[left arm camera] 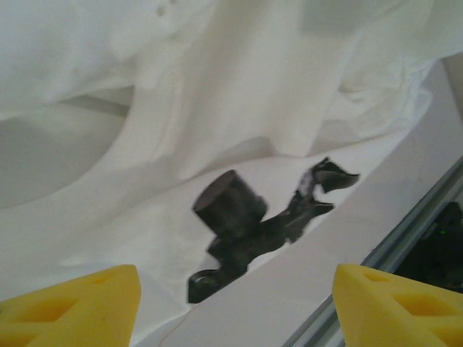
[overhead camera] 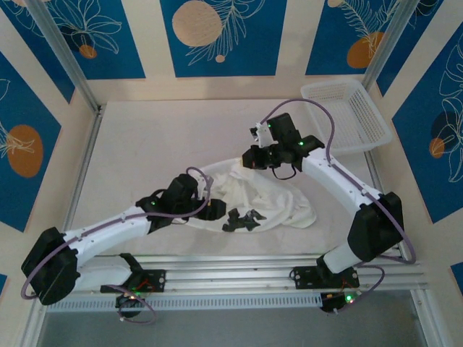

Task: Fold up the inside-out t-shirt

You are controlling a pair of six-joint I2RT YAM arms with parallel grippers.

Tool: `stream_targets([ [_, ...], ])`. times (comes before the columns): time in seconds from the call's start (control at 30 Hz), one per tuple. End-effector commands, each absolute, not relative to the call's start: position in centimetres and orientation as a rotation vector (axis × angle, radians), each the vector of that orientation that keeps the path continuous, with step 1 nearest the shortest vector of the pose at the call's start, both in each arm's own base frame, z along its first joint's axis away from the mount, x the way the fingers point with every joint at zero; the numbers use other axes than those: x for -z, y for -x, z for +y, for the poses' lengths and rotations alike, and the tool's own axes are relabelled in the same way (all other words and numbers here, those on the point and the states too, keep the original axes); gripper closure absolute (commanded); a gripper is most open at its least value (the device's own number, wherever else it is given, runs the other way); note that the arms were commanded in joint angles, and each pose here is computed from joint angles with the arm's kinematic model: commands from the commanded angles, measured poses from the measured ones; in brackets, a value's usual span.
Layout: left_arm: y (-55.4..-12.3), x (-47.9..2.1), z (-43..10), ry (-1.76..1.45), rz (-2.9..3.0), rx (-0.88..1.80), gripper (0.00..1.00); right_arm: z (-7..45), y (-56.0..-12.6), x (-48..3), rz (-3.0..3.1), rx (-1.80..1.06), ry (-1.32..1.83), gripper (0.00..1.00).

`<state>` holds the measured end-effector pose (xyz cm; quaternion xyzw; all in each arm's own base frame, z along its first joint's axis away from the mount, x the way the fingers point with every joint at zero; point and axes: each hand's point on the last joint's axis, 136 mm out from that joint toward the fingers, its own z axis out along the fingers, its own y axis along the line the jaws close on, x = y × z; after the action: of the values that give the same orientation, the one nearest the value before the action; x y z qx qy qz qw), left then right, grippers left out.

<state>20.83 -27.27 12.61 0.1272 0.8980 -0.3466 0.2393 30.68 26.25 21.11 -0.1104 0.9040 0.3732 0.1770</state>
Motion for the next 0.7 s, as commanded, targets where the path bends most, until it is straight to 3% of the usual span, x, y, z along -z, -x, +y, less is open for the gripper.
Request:
stream_targets([
  [0.0,-21.9,-13.9,-29.2,-0.354,2.381,1.029,0.25,28.4,-28.2,-23.6,2.564,-1.349,0.287,1.00],
  [0.23,-26.1,-13.1,-33.2,-0.392,2.345,1.002,0.14,28.5,-28.9,-23.5,2.556,-1.375,0.205,1.00],
  [0.33,-29.0,-11.8,-34.2,-0.342,2.349,0.956,0.17,28.4,-29.3,-23.7,2.554,-1.384,0.170,1.00],
  [0.37,-29.7,-12.1,-34.7,-0.339,2.329,0.974,0.25,28.1,-29.6,-23.6,2.560,-1.376,0.142,1.00],
  [0.4,-30.2,-12.5,-34.9,-0.336,2.308,0.987,0.39,27.5,-30.0,-23.3,2.572,-1.362,0.106,1.00],
  [0.5,-30.9,-13.5,-34.0,-0.305,2.282,0.968,1.00,23.8,-32.0,-22.1,2.599,-1.301,-0.076,0.98],
  [0.67,-28.4,-11.5,-28.8,-0.270,2.405,0.838,1.00,15.7,-34.7,-16.8,2.628,-1.176,-0.383,0.97],
])
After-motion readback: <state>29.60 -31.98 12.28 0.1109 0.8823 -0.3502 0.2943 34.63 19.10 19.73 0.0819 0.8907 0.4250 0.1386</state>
